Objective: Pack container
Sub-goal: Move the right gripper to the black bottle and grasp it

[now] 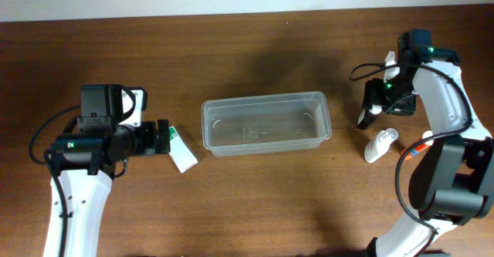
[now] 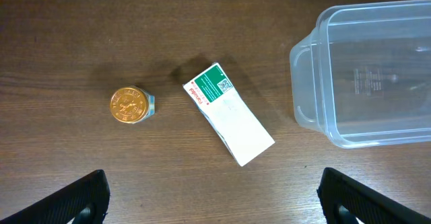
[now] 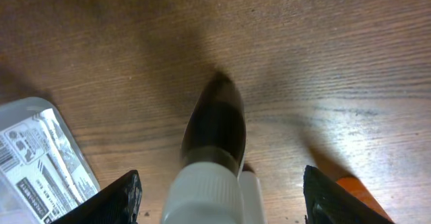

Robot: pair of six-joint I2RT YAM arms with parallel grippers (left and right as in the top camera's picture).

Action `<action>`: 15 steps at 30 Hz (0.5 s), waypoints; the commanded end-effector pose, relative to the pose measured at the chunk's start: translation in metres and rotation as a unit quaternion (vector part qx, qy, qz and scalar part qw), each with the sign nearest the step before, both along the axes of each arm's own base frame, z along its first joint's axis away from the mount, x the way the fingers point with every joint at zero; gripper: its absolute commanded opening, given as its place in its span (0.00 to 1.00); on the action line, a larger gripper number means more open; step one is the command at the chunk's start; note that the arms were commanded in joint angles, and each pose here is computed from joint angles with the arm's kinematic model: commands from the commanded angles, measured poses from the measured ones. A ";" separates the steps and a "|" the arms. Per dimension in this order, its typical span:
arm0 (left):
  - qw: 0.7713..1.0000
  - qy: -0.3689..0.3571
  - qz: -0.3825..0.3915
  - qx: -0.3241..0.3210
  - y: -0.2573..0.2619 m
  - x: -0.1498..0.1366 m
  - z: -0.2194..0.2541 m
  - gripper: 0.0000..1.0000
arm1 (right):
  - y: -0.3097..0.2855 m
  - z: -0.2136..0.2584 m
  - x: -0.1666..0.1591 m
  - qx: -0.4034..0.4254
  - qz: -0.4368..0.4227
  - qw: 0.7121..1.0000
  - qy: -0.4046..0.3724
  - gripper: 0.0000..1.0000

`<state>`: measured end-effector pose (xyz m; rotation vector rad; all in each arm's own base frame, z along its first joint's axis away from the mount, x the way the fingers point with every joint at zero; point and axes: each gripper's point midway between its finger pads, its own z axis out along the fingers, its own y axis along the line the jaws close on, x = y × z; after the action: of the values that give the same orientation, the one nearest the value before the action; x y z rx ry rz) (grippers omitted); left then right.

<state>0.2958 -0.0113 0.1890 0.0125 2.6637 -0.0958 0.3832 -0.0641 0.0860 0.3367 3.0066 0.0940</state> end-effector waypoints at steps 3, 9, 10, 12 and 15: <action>1.000 -0.009 0.002 -0.006 0.000 0.004 0.006 0.99 | -0.001 0.002 0.004 -0.004 -0.001 1.000 -0.005 0.60; 1.000 -0.009 0.002 -0.006 0.000 0.004 0.006 0.99 | -0.001 0.002 0.004 -0.003 0.000 1.000 -0.005 0.47; 1.000 -0.009 0.002 -0.006 0.000 0.004 0.006 0.99 | -0.001 0.002 0.004 -0.003 0.000 1.000 -0.005 0.46; 1.000 -0.009 0.002 -0.006 0.000 0.004 0.006 0.99 | -0.001 0.002 0.004 -0.003 0.000 1.000 -0.005 0.41; 1.000 -0.009 0.002 -0.006 0.000 0.004 0.006 0.99 | -0.001 0.002 0.004 -0.003 0.000 1.000 -0.005 0.38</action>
<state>0.2958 -0.0113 0.1890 0.0125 2.6637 -0.0958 0.3840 -0.0643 0.0861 0.3322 3.0040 0.0933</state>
